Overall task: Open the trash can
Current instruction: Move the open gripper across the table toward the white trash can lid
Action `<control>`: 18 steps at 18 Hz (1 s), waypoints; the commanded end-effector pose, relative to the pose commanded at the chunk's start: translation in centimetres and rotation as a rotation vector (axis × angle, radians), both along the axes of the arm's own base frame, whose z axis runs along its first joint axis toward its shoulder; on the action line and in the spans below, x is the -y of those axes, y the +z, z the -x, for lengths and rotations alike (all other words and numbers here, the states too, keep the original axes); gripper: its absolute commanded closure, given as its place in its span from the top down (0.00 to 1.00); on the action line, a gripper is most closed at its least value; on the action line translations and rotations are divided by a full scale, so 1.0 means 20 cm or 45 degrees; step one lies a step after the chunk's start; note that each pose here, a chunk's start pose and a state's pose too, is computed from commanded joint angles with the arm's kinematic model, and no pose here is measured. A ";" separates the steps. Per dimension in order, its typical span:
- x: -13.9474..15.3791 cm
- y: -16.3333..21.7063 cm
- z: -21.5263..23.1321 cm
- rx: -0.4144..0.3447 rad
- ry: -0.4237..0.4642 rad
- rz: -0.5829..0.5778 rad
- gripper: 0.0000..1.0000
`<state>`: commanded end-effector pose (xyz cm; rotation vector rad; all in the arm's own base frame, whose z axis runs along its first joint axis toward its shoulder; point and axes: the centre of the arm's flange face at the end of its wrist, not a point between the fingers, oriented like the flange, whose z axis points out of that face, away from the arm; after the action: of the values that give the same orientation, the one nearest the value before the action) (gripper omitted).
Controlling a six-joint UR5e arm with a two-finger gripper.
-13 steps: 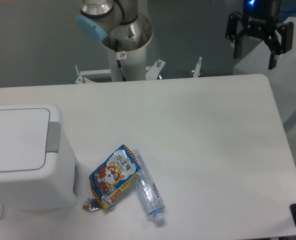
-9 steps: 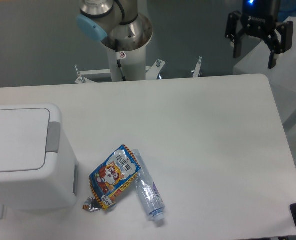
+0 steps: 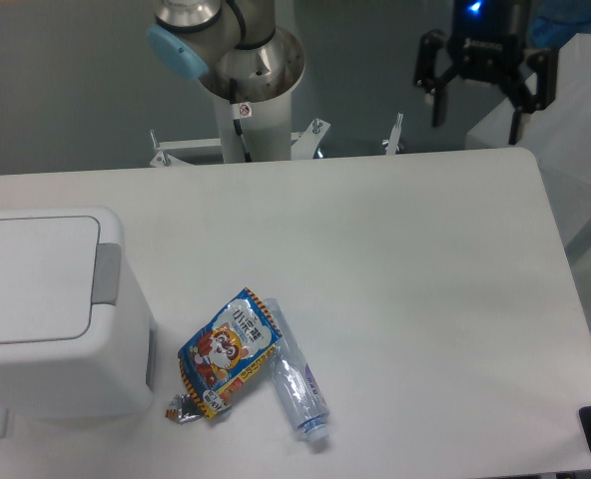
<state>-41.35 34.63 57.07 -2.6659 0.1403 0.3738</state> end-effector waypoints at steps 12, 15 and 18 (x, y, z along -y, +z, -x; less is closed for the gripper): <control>-0.52 -0.04 -0.44 0.232 0.246 -0.194 1.00; -0.66 -0.11 -0.56 0.318 0.272 -0.190 1.00; -0.77 -0.17 -0.66 0.382 0.276 -0.173 1.00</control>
<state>-28.09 50.09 53.66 -2.5708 -0.2588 0.0431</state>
